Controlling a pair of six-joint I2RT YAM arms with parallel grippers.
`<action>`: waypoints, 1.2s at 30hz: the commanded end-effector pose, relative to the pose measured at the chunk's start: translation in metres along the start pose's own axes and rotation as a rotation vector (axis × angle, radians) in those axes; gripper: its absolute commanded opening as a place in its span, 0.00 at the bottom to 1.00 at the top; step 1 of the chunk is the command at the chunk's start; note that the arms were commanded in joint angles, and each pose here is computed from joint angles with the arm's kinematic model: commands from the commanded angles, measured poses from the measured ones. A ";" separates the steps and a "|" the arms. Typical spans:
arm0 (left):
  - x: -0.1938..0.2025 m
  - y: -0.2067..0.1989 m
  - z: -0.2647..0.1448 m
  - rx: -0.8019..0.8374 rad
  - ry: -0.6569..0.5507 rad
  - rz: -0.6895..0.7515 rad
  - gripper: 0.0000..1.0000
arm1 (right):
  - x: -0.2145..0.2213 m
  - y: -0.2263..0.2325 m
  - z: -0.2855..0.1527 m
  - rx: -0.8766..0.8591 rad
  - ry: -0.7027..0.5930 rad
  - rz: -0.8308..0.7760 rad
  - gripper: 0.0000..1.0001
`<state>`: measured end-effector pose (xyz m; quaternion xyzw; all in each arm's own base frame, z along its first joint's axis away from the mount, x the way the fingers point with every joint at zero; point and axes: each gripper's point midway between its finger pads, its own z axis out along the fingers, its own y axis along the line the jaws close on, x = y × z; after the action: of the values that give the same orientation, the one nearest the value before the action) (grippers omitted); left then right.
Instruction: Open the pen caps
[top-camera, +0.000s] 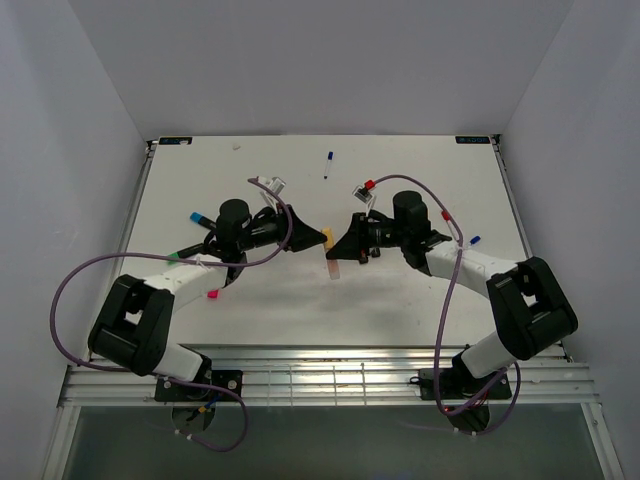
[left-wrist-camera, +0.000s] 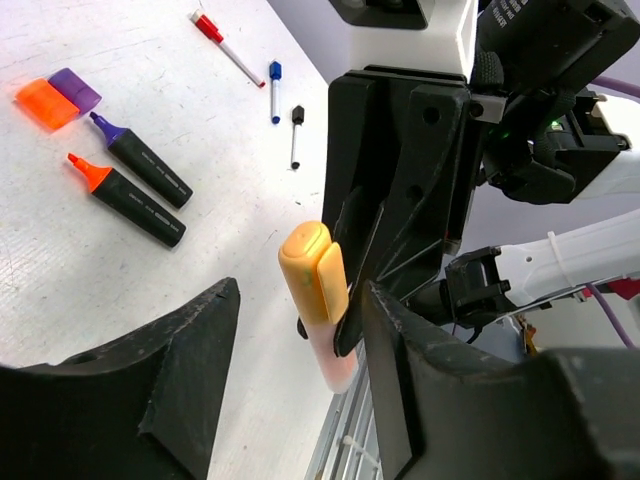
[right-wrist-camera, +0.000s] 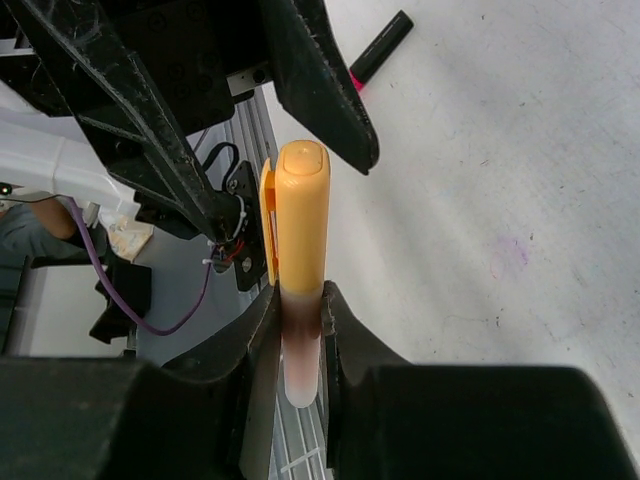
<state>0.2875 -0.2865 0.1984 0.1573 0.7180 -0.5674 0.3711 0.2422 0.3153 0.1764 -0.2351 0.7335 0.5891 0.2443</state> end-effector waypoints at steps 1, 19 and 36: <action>0.004 -0.005 0.002 0.026 0.022 0.011 0.64 | -0.001 0.014 0.004 -0.043 0.008 -0.048 0.08; 0.013 -0.021 0.001 0.126 0.035 -0.013 0.47 | -0.012 0.020 0.018 -0.103 -0.030 -0.024 0.08; -0.009 -0.007 0.008 0.054 -0.048 -0.080 0.00 | 0.027 0.003 0.021 -0.064 0.029 0.019 0.08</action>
<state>0.2773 -0.2943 0.1920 0.1390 0.7106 -0.6055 0.3302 0.2331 0.3351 0.1733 -0.2388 0.7091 0.6229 0.2285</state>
